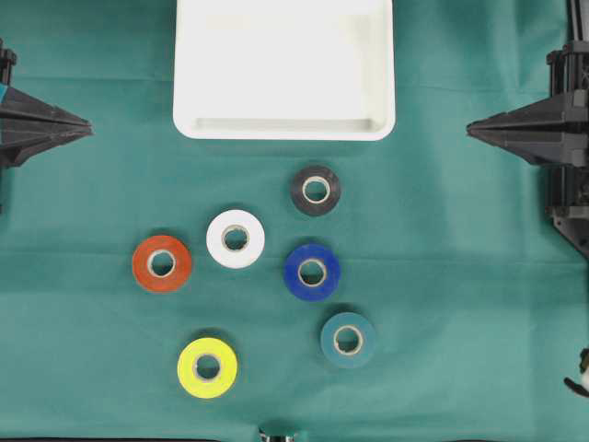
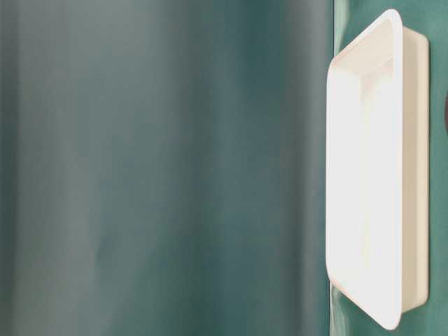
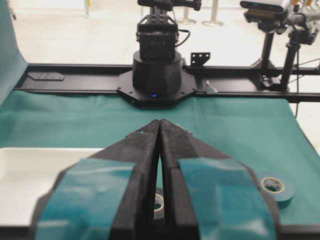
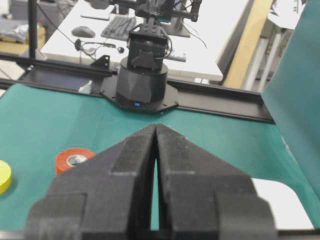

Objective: Pick up the tape from a random location and place it into the white case.
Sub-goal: 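Move the left gripper toward the yellow tape roll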

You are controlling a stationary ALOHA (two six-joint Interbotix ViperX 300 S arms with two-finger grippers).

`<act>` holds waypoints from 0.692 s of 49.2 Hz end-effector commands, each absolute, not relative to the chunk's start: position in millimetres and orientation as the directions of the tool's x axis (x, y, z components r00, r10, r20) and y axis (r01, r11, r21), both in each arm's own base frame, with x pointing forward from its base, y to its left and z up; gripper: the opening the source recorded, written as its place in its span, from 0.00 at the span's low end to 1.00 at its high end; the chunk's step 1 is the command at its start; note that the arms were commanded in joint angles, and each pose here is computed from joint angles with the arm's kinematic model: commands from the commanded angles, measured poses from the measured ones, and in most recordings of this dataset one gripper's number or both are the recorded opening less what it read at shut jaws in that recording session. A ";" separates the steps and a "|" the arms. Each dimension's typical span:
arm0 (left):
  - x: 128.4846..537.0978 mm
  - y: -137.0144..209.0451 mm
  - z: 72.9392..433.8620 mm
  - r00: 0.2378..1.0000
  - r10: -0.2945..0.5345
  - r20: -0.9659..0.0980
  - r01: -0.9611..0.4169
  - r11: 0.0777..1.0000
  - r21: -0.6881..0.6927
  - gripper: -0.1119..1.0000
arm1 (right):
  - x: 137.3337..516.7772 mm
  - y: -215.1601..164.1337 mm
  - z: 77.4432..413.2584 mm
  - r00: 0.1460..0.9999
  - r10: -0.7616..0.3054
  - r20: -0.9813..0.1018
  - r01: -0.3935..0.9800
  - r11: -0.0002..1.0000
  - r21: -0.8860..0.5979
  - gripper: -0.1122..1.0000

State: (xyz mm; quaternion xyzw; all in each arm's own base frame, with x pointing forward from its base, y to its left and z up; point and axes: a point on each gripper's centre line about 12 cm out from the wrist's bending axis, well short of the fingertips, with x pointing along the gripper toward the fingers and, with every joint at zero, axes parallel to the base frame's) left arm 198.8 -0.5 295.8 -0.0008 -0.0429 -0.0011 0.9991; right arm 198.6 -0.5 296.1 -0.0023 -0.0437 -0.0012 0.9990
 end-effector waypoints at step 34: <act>203.0 1.1 295.6 1.000 0.006 0.029 -0.006 1.000 -0.006 0.48 | 204.5 -5.9 299.5 1.000 -0.029 -0.011 0.029 1.000 -0.008 0.21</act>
